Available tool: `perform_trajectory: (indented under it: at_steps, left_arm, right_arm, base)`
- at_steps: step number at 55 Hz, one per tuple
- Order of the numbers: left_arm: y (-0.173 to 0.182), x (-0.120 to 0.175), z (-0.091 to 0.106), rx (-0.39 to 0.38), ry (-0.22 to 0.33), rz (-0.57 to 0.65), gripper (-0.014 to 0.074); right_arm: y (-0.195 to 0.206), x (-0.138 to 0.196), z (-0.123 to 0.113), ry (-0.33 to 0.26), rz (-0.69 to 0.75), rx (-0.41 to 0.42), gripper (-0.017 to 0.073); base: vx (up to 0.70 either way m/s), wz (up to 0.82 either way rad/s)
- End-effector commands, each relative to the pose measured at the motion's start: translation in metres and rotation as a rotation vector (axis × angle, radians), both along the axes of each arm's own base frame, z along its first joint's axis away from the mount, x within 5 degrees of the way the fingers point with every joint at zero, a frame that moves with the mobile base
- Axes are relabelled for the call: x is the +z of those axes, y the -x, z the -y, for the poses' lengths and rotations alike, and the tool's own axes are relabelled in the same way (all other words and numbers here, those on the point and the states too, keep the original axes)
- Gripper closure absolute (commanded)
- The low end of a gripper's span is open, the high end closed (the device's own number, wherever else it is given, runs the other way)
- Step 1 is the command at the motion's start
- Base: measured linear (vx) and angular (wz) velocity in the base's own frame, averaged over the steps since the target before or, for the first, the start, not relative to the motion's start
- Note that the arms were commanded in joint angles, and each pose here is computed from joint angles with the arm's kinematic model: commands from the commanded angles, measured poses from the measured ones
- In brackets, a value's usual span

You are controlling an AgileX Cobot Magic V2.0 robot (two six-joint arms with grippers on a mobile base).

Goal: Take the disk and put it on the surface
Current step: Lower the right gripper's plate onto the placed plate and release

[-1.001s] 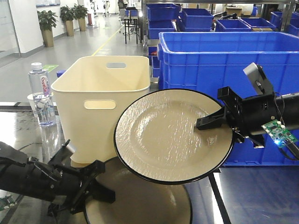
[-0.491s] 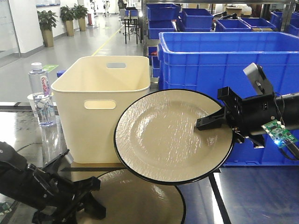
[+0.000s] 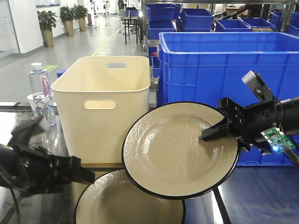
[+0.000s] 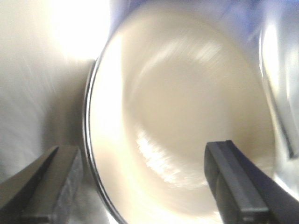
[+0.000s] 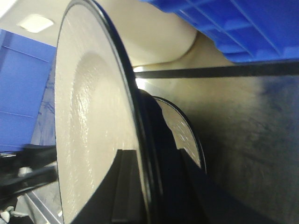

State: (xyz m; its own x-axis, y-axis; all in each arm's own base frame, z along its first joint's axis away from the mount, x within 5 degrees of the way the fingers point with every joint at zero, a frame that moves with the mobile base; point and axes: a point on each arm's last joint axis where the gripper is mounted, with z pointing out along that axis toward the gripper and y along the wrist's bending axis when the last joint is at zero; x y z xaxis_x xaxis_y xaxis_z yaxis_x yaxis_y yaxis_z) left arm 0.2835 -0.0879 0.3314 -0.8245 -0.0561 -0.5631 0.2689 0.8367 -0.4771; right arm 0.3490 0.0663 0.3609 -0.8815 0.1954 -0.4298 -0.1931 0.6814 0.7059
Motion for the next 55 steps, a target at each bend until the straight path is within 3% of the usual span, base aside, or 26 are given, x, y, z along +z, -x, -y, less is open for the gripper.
perform_trajectory:
  at_steps: [1,9,16,24,41,55]
  left_arm:
    - [0.013,0.038,-0.004,0.044,0.038,0.162,-0.0005]
    - [0.023,0.053,-0.007,0.067,0.047,0.239,0.0032]
    - [0.026,0.056,-0.008,0.063,0.049,0.247,0.0041]
    - [0.027,0.056,-0.008,0.058,0.049,0.242,0.0041]
    - [0.027,0.056,-0.008,0.062,0.048,0.247,0.0041]
    - [0.027,0.056,-0.008,0.064,0.047,0.251,0.0041]
  right_arm:
    - [0.003,0.027,-0.010,-0.114,0.066,-0.026,0.0567]
    - [-0.006,0.007,-0.047,-0.111,0.029,0.030,0.0567]
    - [-0.013,-0.003,-0.074,-0.102,0.064,0.019,0.0567]
    - [-0.013,-0.018,-0.092,-0.037,0.064,0.086,0.0562]
    - [-0.011,-0.036,-0.095,0.043,0.042,0.231,0.0496]
    - [-0.010,-0.043,-0.091,0.146,0.063,0.285,0.0239]
  base:
    - [0.00,0.00]
    - [0.00,0.00]
    - [0.00,0.00]
    - [0.00,0.00]
    - [0.00,0.00]
    - [0.00,0.00]
